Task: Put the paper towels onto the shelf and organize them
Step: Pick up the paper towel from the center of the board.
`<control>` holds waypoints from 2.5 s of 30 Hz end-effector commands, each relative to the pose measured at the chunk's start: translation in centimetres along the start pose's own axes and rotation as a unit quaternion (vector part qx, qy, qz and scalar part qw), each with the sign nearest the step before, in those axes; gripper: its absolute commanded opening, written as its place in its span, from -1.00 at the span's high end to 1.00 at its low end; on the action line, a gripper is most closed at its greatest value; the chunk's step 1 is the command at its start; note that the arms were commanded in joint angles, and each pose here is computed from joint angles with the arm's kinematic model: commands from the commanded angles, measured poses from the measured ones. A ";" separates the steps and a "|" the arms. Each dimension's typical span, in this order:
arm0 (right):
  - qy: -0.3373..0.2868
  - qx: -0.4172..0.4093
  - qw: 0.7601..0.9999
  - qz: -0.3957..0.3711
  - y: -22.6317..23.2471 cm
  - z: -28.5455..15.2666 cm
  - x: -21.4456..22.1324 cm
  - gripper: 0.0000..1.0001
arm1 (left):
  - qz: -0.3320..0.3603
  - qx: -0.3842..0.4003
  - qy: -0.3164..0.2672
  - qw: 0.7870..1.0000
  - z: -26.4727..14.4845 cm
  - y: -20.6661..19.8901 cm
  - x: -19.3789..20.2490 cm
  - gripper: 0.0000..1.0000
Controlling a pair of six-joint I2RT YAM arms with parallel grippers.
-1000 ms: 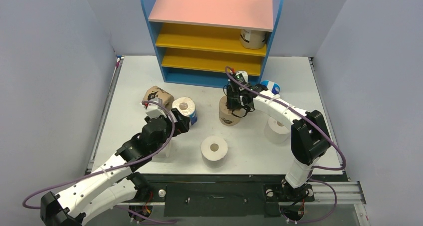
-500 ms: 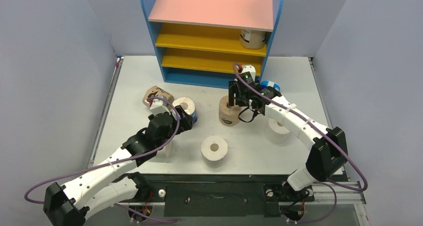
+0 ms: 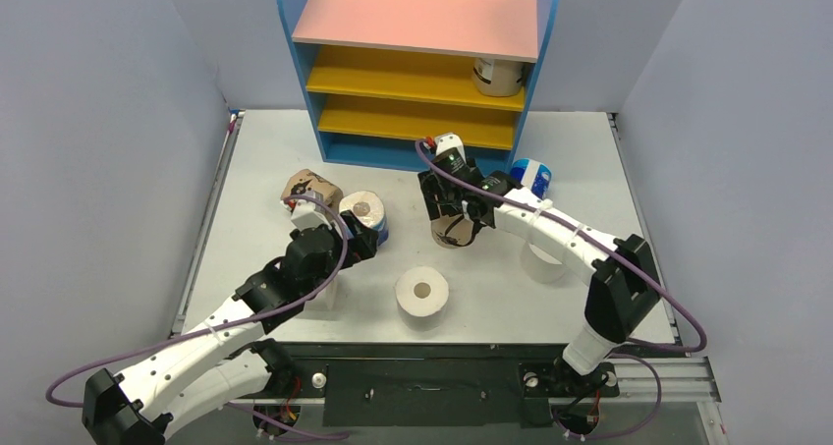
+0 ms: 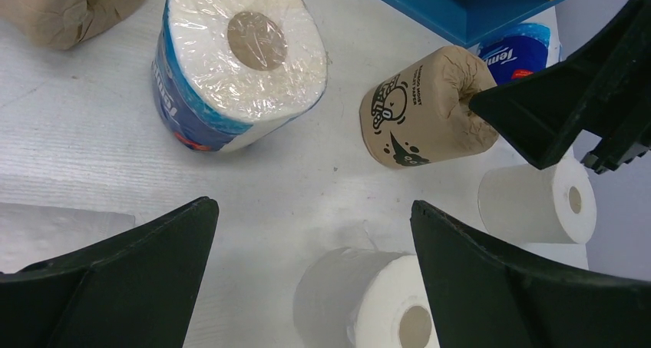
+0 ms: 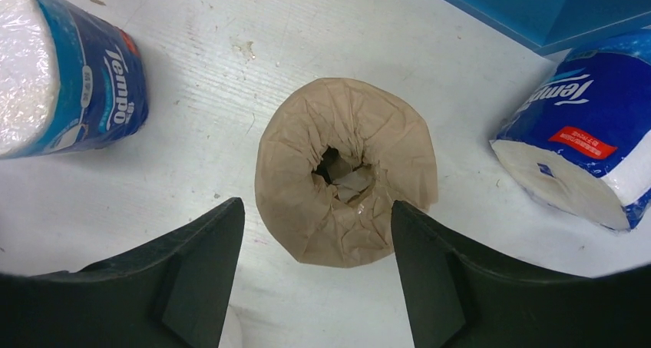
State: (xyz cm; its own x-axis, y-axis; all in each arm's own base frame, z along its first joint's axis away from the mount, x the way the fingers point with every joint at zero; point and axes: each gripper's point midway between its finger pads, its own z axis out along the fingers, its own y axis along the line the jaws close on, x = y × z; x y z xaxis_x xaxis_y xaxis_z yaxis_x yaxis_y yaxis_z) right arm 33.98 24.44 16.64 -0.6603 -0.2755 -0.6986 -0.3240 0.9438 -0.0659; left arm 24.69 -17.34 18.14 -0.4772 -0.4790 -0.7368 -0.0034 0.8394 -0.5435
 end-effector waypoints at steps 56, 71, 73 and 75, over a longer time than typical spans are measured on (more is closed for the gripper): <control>0.061 0.025 0.982 0.179 -5.1 4.7 3.1 -0.15 | -0.035 0.005 0.022 0.999 0.7 0.6 2.1 -0.93; 0.073 0.033 0.975 0.209 -5.0 4.7 3.5 -0.10 | -0.036 0.002 0.026 0.999 0.9 0.8 2.5 -0.93; 0.071 0.033 0.974 0.214 -4.9 4.6 3.4 -0.05 | -0.036 0.000 0.028 0.999 0.9 0.9 2.6 -0.93; 0.068 0.034 0.973 0.220 -5.0 4.5 3.3 0.03 | -0.037 -0.001 0.028 0.999 0.8 0.9 2.5 -0.93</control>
State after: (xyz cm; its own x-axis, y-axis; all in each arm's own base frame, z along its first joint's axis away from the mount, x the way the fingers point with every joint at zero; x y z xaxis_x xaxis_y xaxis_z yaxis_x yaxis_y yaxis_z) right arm 35.87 19.78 9.54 -0.8332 0.0892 -0.5457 0.0171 0.9906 0.1357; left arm 23.75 -17.71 14.50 -0.5447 -0.4928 -0.6786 -0.0472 0.8259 -0.5619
